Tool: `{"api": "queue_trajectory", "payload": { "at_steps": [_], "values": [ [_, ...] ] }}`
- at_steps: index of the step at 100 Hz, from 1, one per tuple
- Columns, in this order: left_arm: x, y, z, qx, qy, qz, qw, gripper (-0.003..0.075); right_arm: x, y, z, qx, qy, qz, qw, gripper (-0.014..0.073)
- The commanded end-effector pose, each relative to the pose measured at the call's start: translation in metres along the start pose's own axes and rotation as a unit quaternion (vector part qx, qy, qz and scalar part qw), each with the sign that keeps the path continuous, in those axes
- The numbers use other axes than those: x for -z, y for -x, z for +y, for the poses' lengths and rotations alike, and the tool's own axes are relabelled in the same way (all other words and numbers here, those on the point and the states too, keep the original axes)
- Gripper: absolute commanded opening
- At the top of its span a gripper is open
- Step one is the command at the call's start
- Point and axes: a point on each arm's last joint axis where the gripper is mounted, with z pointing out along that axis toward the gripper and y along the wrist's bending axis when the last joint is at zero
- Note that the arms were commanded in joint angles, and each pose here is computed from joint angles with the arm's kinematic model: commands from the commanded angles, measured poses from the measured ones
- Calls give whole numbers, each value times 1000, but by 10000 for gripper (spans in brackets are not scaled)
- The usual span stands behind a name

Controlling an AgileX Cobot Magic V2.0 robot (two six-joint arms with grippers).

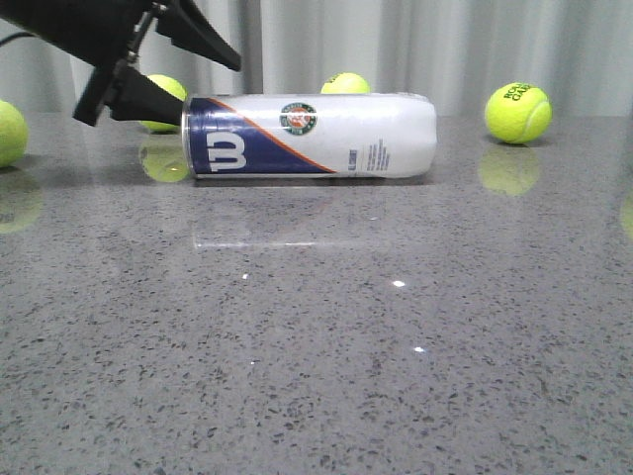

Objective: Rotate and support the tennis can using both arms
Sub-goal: 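Grasp the can's open end with the left gripper and lift it, then tilt the can upright with the left gripper and set its base down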

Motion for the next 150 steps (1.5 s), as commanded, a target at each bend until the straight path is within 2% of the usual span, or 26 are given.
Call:
{"api": "queue_trajectory", "payload": {
  "at_steps": [1,5,12,29,52,76,94,114,129,150],
  "values": [
    [8,6,-34,-17,-48,-19,999,452,2,13,1,8,3,-45,999,-64],
    [5,4,-35,-19,-48,-14,999,419,2,13,1,8,3,-45,999,-64],
    [3,3,-38,-21,-51,-10,998,316,2,13,1,8,3,-45,999,-64],
    [2,-1,-42,-20,-67,8,998,-22,2,13,1,8,3,-45,999,-64],
    [6,-2,-53,-25,-114,12,993,-21,2,13,1,8,3,-45,999,-64],
    [44,-5,-94,-91,-117,-35,988,-21,2,13,1,8,3,-45,999,-64],
    [86,-20,-129,-170,-60,-63,982,-21,2,13,1,8,3,-45,999,-64],
    [124,-41,-153,-205,14,-80,975,-21,2,13,1,8,3,-45,999,-64],
    [141,-62,-173,-242,64,-83,965,-21,2,13,1,8,3,-45,999,-64],
    [148,-87,-197,-269,126,-34,954,-21,2,13,1,8,3,-45,999,-64]
  ]
}}
